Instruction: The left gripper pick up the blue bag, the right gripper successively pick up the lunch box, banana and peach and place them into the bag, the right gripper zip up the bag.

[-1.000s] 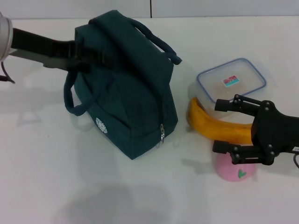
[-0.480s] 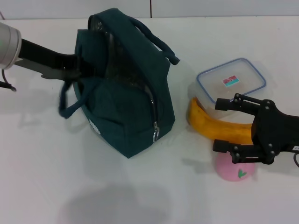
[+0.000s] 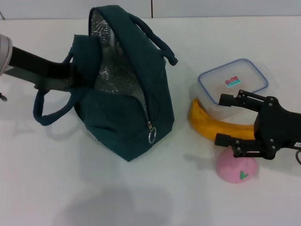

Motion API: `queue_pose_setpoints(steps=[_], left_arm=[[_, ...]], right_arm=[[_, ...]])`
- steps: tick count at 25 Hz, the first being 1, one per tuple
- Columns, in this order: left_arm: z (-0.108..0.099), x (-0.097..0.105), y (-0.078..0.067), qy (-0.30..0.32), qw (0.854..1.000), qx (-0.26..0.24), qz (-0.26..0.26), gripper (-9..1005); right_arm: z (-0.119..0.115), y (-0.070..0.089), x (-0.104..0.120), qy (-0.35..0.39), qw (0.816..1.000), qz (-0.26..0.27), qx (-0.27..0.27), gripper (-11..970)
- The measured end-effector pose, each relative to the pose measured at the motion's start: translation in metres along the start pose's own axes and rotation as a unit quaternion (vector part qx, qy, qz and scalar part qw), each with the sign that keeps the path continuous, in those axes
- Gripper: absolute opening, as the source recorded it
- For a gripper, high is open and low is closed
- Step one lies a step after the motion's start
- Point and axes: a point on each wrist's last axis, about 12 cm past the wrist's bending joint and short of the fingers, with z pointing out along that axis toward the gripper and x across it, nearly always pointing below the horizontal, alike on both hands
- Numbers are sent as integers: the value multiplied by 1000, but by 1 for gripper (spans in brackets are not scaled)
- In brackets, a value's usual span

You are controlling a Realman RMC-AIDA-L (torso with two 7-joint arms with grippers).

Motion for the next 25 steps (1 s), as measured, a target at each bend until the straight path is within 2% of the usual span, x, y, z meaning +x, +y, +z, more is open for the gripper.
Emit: queue_pose_setpoints(steps=[6,10,12,14,18,20,23,25], left_arm=[[-7,11,1,7,1000,27,-13,44],[-9,14,0,2,999,48,-11,32],[-11,15,1,1,999,53,-10,32],[-11,15,0,-1,998,56,-9,32],[-11,14,-1,-1,998,56,-8,32],[-12,13,-2,-3,998,59,-6,32],[-14,12,-5,-10,997,70,-3,32],[-16,11,-5,-15,997,75,-3,32]], right_arm=[[-11,-2,6,22,999,11,26,868],[-31,-8,2,35,998,25,54,868],[-41,-14,-2,32,995,43,82,868],[-53,-23,-5,22,989,70,131,868],[-74,-39,-3,-11,963,128,238,868],[-82,-47,3,-35,936,178,300,868],[-84,-58,12,-55,901,247,353,868],[-79,-64,19,-59,883,282,370,868]])
